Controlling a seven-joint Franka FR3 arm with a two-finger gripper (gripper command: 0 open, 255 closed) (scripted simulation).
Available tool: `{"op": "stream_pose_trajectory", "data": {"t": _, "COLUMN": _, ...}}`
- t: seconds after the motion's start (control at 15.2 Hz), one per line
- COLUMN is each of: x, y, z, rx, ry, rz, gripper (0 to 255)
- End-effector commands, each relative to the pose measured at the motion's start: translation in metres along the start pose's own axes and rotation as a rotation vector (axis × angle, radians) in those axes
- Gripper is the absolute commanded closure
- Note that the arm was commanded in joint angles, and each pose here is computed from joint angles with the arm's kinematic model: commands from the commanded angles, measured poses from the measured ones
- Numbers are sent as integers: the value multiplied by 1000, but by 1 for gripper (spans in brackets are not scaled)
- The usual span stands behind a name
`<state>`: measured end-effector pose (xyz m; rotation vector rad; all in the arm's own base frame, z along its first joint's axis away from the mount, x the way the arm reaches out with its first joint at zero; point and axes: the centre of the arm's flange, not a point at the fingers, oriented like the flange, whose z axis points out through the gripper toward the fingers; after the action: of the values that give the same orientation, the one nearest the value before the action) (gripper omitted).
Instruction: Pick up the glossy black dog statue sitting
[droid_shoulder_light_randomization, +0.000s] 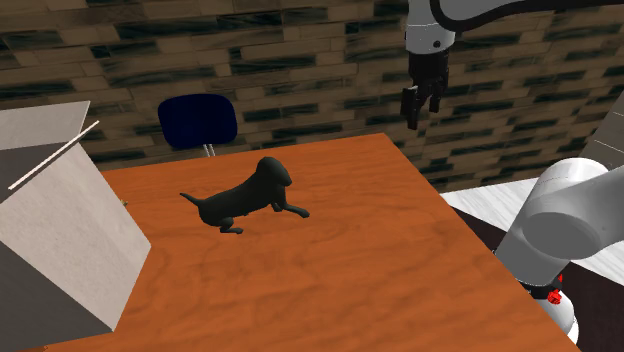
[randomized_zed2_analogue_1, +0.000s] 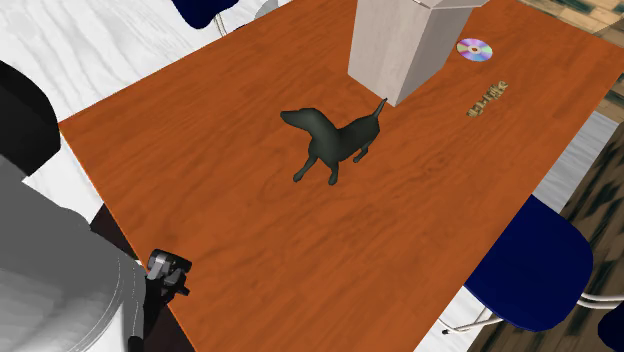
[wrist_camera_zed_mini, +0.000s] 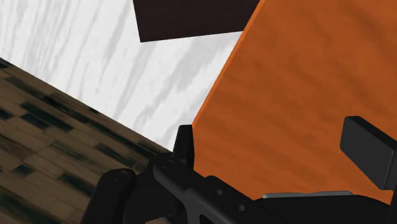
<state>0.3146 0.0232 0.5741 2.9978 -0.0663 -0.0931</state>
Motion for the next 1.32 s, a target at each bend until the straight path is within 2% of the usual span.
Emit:
{"op": "stream_pose_trajectory", "data": {"t": 0.0, "x": 0, "y": 0, "z": 0, "rx": 0, "ry": 0, "rz": 0, "gripper": 0}}
{"op": "stream_pose_trajectory", "data": {"t": 1.25, "x": 48, "y": -240, "z": -72, "rx": -32, "ry": 3, "rz": 60, "gripper": 0}}
